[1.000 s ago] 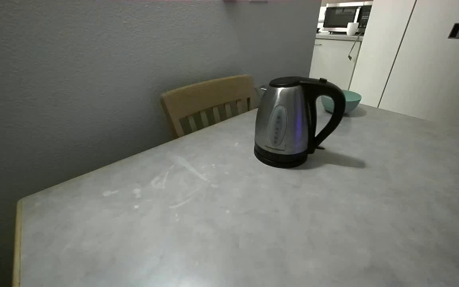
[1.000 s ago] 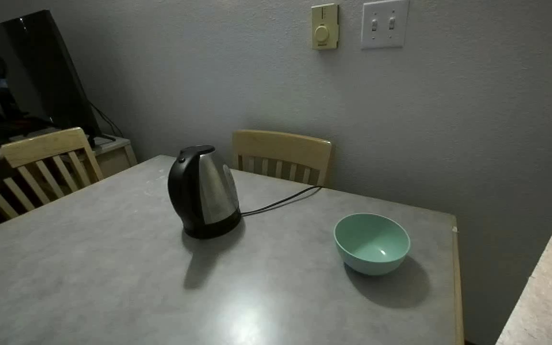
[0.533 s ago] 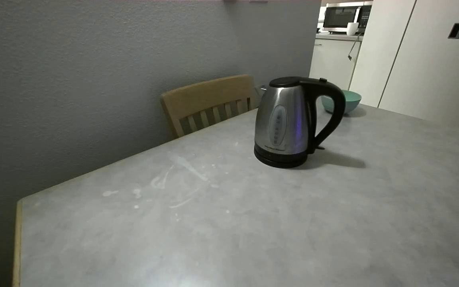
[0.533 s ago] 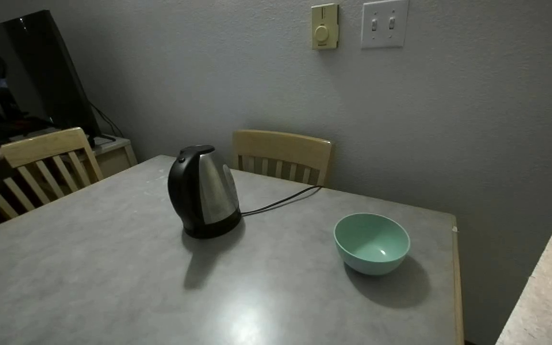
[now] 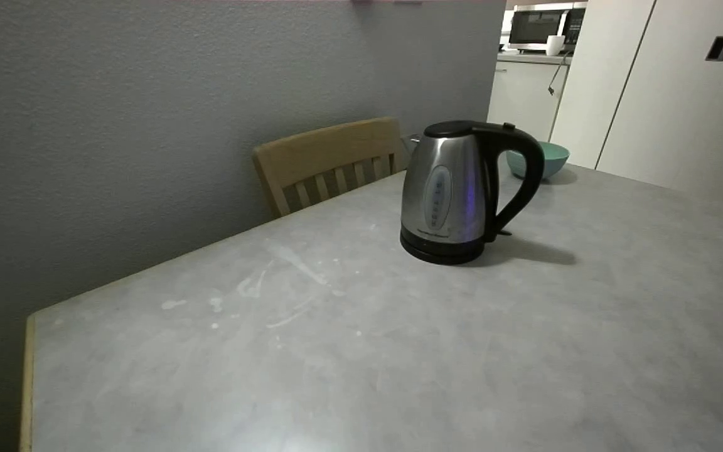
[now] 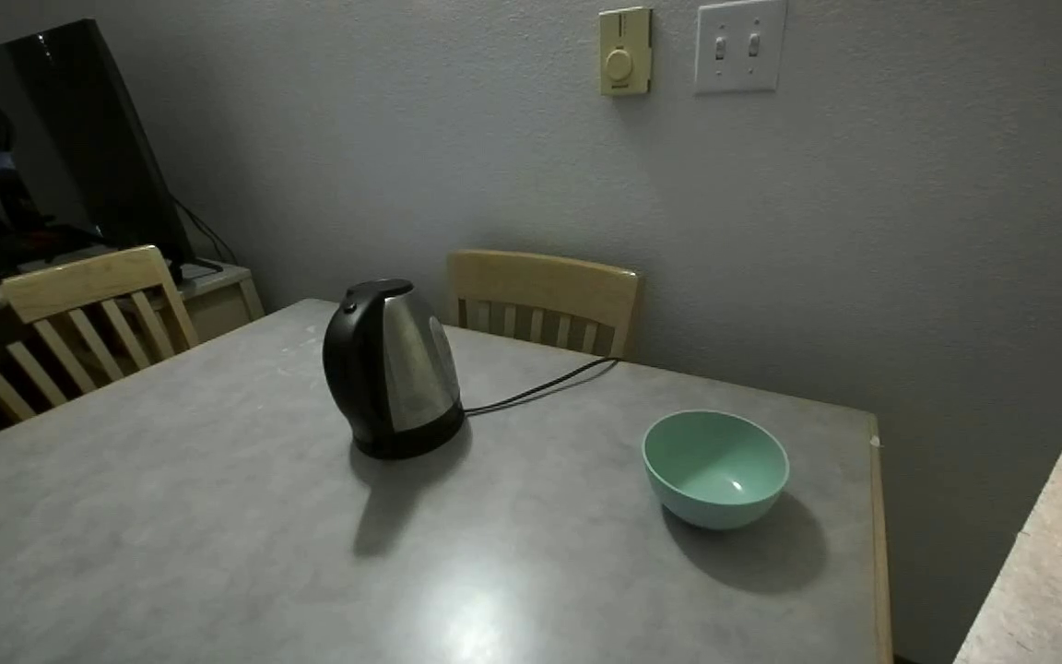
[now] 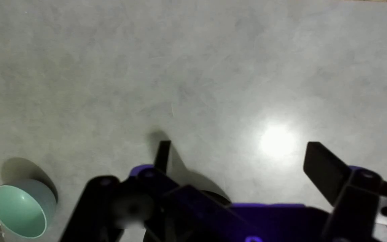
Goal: Open the lid of the electric kettle.
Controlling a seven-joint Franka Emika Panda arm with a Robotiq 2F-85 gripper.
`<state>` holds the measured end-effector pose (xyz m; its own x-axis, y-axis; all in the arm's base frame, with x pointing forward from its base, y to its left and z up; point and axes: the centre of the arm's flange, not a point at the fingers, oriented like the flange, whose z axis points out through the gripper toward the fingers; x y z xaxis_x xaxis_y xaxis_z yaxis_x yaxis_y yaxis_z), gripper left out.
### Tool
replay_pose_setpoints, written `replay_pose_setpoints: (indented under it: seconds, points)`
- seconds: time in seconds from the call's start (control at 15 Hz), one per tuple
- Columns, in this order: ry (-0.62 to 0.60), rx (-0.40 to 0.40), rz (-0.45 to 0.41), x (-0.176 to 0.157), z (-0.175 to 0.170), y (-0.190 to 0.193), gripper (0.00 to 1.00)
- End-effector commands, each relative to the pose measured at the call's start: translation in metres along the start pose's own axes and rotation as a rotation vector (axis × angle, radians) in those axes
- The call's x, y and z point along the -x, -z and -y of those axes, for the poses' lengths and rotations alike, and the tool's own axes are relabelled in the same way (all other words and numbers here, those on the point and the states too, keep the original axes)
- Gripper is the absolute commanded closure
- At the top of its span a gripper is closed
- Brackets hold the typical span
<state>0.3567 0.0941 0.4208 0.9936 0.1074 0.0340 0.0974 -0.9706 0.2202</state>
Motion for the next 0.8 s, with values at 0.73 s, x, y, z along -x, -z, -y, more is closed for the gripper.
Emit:
replay_pose_setpoints:
  seconds: [0.73]
  points:
    - [-0.192, -0.229, -0.174, -0.041, -0.014, 0.015, 0.00]
